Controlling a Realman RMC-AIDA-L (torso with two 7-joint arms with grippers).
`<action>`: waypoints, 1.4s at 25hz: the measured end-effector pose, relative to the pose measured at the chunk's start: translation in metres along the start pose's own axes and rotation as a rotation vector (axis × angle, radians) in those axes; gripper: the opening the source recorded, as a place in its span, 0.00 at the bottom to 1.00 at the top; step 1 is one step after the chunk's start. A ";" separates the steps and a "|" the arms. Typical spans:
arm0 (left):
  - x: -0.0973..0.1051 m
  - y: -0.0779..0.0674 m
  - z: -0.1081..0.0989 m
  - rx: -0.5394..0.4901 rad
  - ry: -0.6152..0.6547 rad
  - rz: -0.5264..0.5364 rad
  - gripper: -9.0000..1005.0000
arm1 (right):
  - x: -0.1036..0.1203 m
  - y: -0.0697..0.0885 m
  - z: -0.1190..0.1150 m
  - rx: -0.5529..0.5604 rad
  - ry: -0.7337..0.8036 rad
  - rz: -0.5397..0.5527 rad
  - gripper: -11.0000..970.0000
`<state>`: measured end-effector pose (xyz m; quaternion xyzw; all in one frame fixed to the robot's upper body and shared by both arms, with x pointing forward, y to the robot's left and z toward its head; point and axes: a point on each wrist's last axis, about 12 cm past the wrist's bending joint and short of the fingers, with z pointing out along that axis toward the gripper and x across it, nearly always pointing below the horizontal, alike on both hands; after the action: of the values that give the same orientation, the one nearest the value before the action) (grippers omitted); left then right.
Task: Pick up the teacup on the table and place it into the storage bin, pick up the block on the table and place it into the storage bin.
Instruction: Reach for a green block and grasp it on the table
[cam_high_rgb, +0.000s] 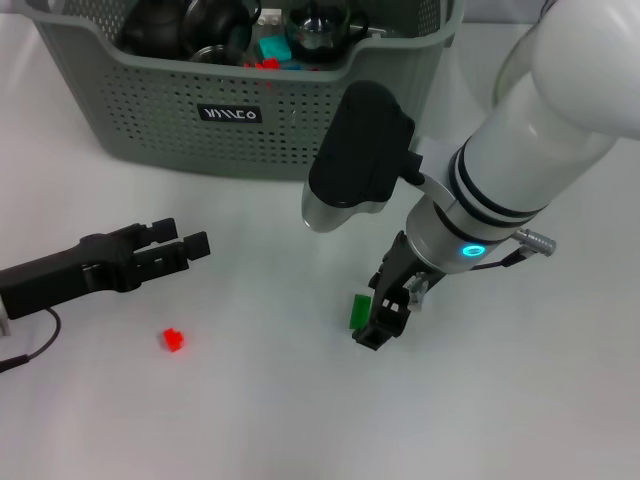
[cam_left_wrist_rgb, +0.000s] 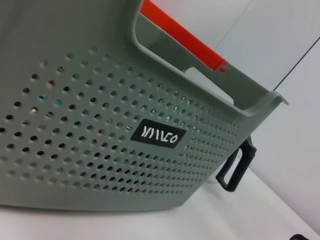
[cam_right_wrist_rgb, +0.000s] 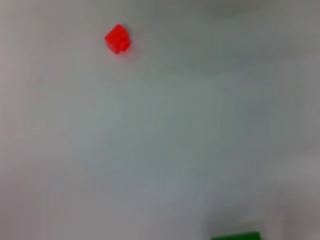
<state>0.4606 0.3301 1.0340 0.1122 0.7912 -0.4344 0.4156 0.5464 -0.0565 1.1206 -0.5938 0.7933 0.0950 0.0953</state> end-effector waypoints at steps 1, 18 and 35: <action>0.000 0.000 0.000 0.001 0.000 0.000 0.76 | 0.000 0.000 0.001 0.001 0.000 0.004 0.73; -0.001 0.000 0.001 0.005 0.000 0.002 0.76 | -0.003 0.000 0.008 0.027 0.012 -0.032 0.65; 0.001 0.001 0.000 -0.004 0.000 -0.001 0.76 | -0.005 0.004 0.013 0.037 0.007 -0.120 0.65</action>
<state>0.4605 0.3305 1.0333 0.1111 0.7921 -0.4331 0.4155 0.5445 -0.0470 1.1092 -0.6387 0.7583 0.0725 0.1089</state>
